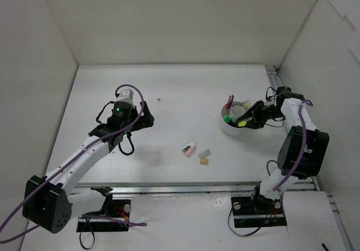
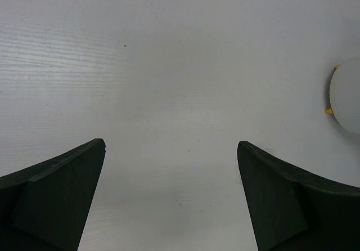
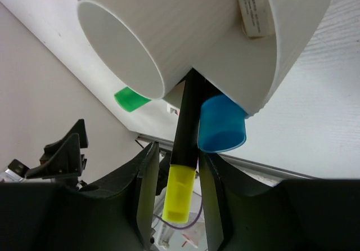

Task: Sort the stationery into containers
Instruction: Place the stationery in the storage box.

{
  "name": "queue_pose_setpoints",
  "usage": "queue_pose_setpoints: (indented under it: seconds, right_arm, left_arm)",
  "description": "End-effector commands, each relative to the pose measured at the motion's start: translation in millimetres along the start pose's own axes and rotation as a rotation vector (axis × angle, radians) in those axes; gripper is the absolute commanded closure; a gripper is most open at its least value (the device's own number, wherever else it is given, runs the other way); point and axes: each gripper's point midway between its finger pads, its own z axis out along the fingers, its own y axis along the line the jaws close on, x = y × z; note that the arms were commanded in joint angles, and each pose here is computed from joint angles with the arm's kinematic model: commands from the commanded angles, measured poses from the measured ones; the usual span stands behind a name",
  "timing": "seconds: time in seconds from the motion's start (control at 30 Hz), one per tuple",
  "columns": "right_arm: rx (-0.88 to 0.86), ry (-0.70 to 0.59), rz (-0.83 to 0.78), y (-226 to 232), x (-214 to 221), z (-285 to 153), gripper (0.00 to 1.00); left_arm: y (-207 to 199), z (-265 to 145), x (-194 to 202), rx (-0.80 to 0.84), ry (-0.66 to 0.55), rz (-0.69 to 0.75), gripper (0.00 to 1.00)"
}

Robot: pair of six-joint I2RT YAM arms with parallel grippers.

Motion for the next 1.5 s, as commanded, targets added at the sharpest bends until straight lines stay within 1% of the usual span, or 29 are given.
queue_pose_setpoints:
  seconds: [0.0, 0.17, 0.23, 0.27, 0.3, 0.37, 0.4, 0.5, 0.7, 0.83, 1.07, 1.23, 1.33, 1.37, 1.47]
  right_arm:
    - [-0.066, -0.042, 0.02, 24.5, -12.7, -7.8, 0.69]
    - [-0.019, -0.09, -0.017, 28.5, -15.1, -6.6, 0.65]
    - [-0.008, -0.093, -0.039, 31.5, -14.0, -3.7, 0.69]
    - [0.008, -0.11, -0.05, 31.6, -16.5, -3.8, 0.73]
    - [0.019, -0.106, -0.07, 34.4, -13.3, 0.1, 0.81]
    - [0.045, -0.117, -0.086, 34.6, -13.1, 3.1, 0.87]
    - [0.051, -0.115, -0.095, 35.9, -11.2, 5.5, 0.92]
    - [0.072, -0.116, -0.09, 30.7, -12.4, 8.9, 0.98]
    - [0.123, -0.14, -0.082, 20.7, -14.6, 11.7, 1.0]
    - [0.173, -0.167, -0.085, 15.2, -17.1, 14.7, 1.0]
    - [0.235, -0.136, -0.107, 9.8, -11.5, 34.3, 1.0]
    - [0.27, -0.144, -0.118, 5.4, -9.7, 38.1, 1.0]
    - [0.26, -0.168, -0.133, 11.0, -9.8, 32.6, 0.91]
    - [0.25, -0.185, -0.142, 14.9, -9.4, 27.6, 0.85]
    - [0.23, -0.222, -0.165, 24.0, -8.1, 16.2, 0.78]
  left_arm:
    - [-1.5, -8.5, -24.1, -0.008, -0.088, -0.025, 0.0]
    - [-2.5, -6.7, -25.6, -0.008, -0.088, -0.025, 0.0]
    - [-2.7, -5.4, -24.8, -0.009, -0.081, -0.023, 0.0]
    - [-2.6, -4.8, -24.8, -0.01, -0.08, -0.019, 0.0]
    - [-2.3, -4.2, -24.1, -0.012, -0.076, -0.02, 0.0]
    - [-1.6, -4.3, -23.6, -0.015, -0.074, -0.019, 0.0]
    - [-1.2, -5.4, -24.6, -0.017, -0.079, -0.019, 0.0]
    - [-0.3, -7.3, -24.9, -0.019, -0.085, -0.02, 0.0]
    - [2.7, -8.1, -26.6, -0.025, -0.09, -0.023, 0.0]
    - [3.0, -6.9, -24.4, -0.026, -0.082, -0.028, 0.0]
    - [3.2, -7.4, -23.6, -0.026, -0.079, -0.03, 0.0]
    - [4.4, -9.2, -23.9, -0.032, -0.082, -0.03, 0.0]
    - [3.5, -10.1, -24.5, -0.028, -0.083, -0.03, 0.0]
    - [2.9, -10.0, -23.8, -0.024, -0.08, -0.03, 0.0]
    - [1.0, -11.5, -24.2, -0.013, -0.08, -0.028, 0.0]
